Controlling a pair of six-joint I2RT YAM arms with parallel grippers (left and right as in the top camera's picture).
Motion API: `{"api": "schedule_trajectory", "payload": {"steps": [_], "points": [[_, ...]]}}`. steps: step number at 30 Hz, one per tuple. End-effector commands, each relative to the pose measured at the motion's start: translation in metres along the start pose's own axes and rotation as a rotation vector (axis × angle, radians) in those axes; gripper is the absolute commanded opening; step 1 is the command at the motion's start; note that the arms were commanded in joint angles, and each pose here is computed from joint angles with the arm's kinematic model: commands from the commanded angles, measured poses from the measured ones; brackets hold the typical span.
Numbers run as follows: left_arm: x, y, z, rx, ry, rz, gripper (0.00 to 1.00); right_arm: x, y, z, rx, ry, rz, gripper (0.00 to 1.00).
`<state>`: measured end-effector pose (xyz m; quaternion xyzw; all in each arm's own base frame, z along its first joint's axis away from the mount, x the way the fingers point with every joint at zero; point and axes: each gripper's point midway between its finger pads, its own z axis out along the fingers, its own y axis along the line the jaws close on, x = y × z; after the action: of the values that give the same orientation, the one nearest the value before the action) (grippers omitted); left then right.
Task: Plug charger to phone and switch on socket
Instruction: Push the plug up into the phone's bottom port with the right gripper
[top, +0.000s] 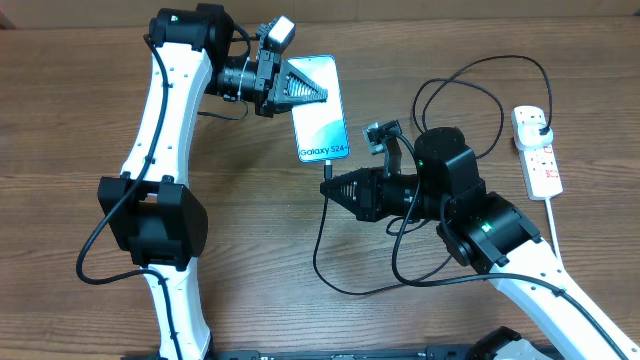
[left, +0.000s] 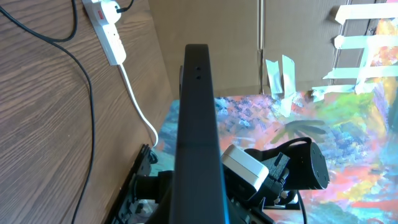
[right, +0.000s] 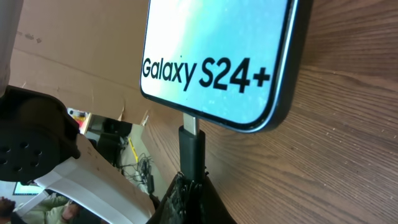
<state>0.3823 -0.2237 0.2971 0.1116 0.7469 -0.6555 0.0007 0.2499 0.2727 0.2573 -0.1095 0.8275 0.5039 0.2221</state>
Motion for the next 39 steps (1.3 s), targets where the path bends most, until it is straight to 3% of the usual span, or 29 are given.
{"api": "schedule_trajectory", "payload": {"steps": [1,39], "points": [[0.0024,-0.0261,0.0033,0.057,-0.004,0.03,0.04,-0.0138,0.0135,-0.0084,-0.016,-0.05,-0.033,0.04],[0.0028,-0.0262,0.0041,0.057,-0.001,0.003,0.04,-0.0139,0.0154,-0.0082,-0.024,-0.05,-0.034,0.04]]}}
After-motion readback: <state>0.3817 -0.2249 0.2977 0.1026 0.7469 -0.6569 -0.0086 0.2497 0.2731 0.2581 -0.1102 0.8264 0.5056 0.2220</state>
